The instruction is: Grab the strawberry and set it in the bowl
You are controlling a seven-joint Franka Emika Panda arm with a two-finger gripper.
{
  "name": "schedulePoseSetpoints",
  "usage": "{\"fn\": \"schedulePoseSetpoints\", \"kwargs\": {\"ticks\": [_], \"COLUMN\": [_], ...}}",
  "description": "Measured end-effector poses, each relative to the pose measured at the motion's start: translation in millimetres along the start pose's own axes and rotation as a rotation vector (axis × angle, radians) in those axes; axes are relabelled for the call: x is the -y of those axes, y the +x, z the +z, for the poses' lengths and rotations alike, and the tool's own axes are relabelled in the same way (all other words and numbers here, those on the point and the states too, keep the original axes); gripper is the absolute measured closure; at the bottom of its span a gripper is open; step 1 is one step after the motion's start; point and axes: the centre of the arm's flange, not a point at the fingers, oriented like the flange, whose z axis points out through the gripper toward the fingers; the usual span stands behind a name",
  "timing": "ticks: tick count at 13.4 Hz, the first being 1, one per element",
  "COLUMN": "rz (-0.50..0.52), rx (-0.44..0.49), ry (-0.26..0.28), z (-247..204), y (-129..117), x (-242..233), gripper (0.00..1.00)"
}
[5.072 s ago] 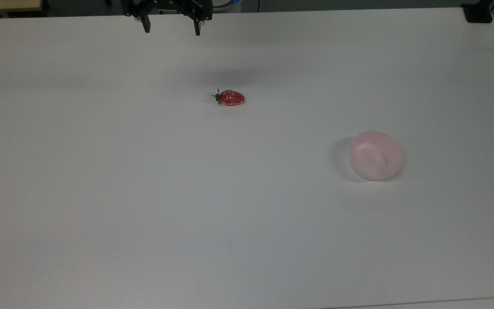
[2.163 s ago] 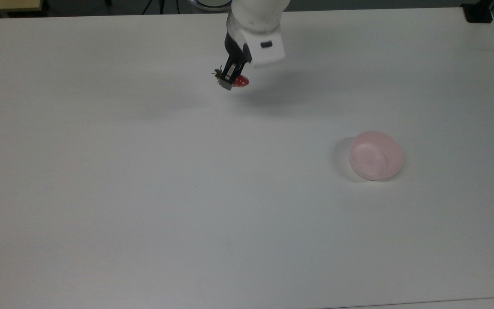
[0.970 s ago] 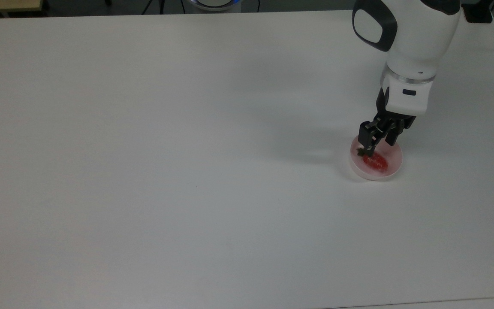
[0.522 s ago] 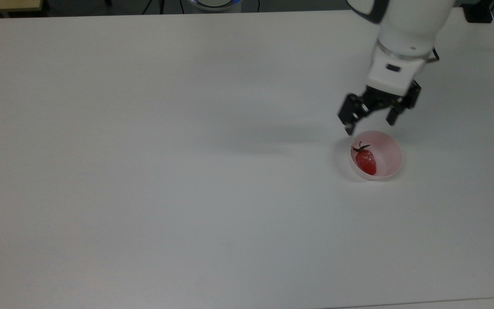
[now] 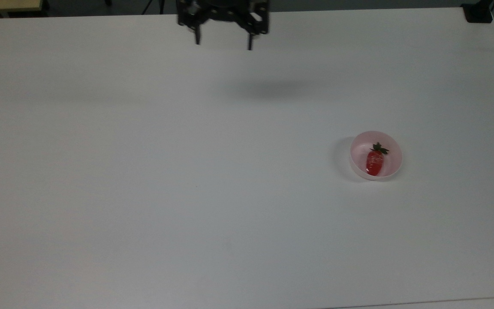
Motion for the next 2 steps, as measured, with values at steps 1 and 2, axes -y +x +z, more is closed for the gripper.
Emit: {"fn": "schedulePoseSetpoints", "kwargs": {"ticks": [1,2], "rz": [0.034,0.049], "rx": [-0.004,-0.002], "ry": [-0.001,-0.002], "z": [-4.0,-3.4], "y": [0.2,1.1], "x": [-28.7,-45.8], "gripper": [0.0,0.0]}}
